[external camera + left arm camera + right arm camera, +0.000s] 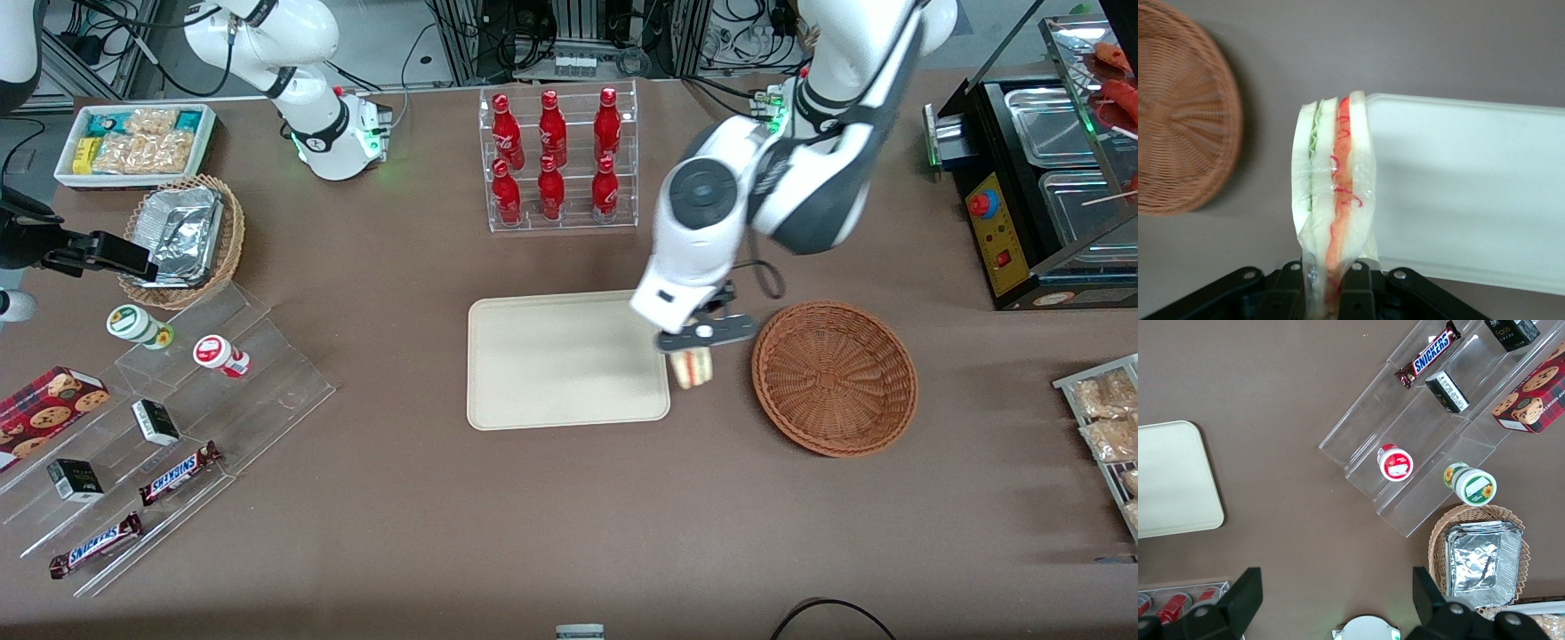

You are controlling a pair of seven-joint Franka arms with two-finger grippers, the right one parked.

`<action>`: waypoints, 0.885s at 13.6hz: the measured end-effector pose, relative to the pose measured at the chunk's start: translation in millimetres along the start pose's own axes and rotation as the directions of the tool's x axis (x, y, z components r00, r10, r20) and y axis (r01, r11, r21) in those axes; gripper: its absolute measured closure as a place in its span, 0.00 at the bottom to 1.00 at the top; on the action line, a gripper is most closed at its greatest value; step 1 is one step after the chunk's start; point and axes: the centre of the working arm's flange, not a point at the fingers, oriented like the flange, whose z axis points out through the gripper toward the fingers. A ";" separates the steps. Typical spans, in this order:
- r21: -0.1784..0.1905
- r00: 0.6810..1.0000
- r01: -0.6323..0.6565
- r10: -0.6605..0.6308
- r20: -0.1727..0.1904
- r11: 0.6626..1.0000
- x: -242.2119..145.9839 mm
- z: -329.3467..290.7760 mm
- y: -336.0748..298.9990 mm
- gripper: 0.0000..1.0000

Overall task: Place sandwich from basket to tray
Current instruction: 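Lift the sandwich with the left gripper and carry it over the cream tray, then lower the held sandwich onto the middle of the cream tray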

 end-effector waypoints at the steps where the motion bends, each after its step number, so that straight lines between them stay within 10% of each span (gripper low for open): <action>1: 0.005 1.000 -0.023 0.023 0.006 1.000 -6.1 11.1 20.4 0.84; 12: -0.017 0.984 -0.180 0.180 -0.008 0.984 -67.9 101.7 151.5 0.84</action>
